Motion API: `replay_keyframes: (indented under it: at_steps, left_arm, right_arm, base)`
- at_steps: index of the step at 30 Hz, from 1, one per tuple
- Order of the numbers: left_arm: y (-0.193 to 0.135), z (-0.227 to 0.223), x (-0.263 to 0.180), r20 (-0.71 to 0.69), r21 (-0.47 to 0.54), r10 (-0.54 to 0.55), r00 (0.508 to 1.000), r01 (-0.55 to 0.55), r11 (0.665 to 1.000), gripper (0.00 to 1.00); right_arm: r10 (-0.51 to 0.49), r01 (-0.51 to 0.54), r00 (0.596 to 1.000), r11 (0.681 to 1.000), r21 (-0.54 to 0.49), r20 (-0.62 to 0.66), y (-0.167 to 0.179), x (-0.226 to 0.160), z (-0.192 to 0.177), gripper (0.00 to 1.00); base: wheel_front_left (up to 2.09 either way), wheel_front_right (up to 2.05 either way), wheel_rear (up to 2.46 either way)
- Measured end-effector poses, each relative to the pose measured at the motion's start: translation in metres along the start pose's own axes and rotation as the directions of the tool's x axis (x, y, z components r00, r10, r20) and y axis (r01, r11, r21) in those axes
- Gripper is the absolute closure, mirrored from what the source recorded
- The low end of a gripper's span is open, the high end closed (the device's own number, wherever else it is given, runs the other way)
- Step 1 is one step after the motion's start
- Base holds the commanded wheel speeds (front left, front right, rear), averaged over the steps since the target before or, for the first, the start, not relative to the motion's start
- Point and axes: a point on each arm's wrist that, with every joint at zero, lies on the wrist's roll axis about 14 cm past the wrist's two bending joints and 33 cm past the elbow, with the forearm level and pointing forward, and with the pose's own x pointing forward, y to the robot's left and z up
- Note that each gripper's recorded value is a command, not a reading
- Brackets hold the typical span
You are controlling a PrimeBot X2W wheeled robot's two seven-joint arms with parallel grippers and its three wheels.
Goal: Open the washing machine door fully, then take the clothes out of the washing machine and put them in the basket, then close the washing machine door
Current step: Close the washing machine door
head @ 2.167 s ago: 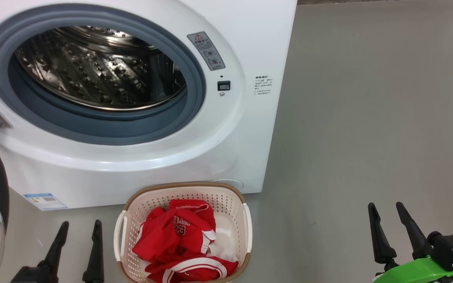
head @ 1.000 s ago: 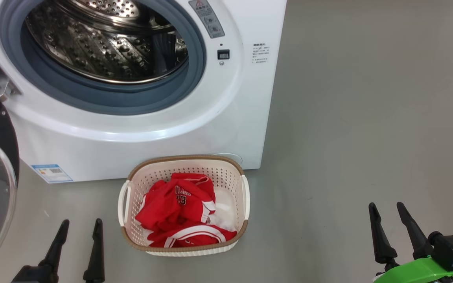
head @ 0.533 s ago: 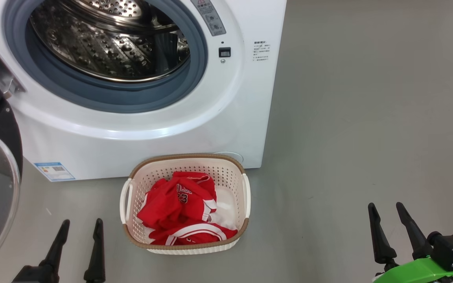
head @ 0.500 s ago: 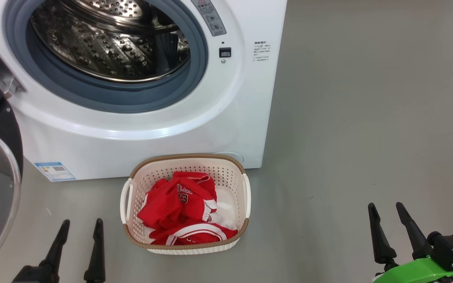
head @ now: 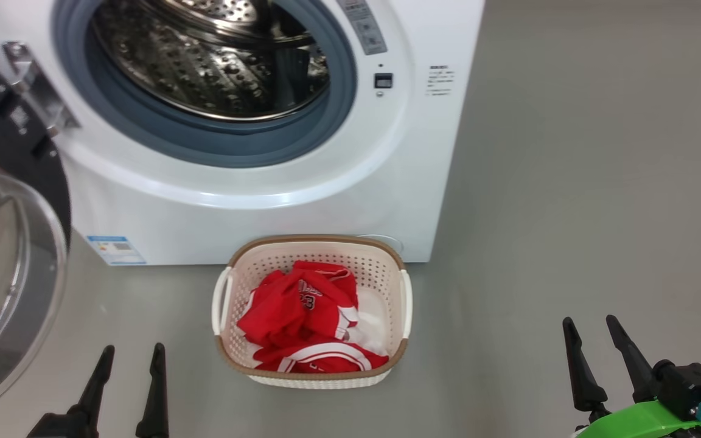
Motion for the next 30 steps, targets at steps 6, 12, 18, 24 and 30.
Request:
replay_keyframes:
  at_steps: [6,12,18,24,30]
  left_arm:
    - [0.021,0.000,-0.015,0.002,-0.018,0.073,0.997,-0.073,0.997,0.00]
    - [0.046,0.001,-0.036,0.005,-0.031,0.159,0.987,-0.159,0.987,0.00]
    - [0.070,-0.006,-0.069,-0.013,-0.063,0.260,0.966,-0.260,0.964,0.00]
    - [0.086,-0.008,-0.099,-0.015,-0.081,0.345,0.938,-0.345,0.935,0.00]
    - [0.104,-0.009,-0.130,-0.010,-0.117,0.433,0.901,-0.431,0.895,0.00]
  right_arm:
    - [0.078,-0.078,0.996,0.997,-0.022,-0.036,0.024,0.010,-0.011,0.00]
    - [0.174,-0.177,0.982,0.983,-0.036,-0.079,0.053,0.020,-0.022,0.00]
    - [0.282,-0.288,0.952,0.957,-0.043,-0.119,0.088,0.026,-0.034,0.00]
    - [0.379,-0.390,0.913,0.920,-0.044,-0.150,0.124,0.028,-0.043,0.00]
    - [0.485,-0.500,0.855,0.865,-0.043,-0.187,0.163,0.025,-0.054,0.00]
  base:
    - [0.00,0.00,0.00]
    - [0.00,0.00,0.00]
    - [0.00,0.00,0.00]
    - [0.00,0.00,0.00]
    - [0.00,0.00,0.00]
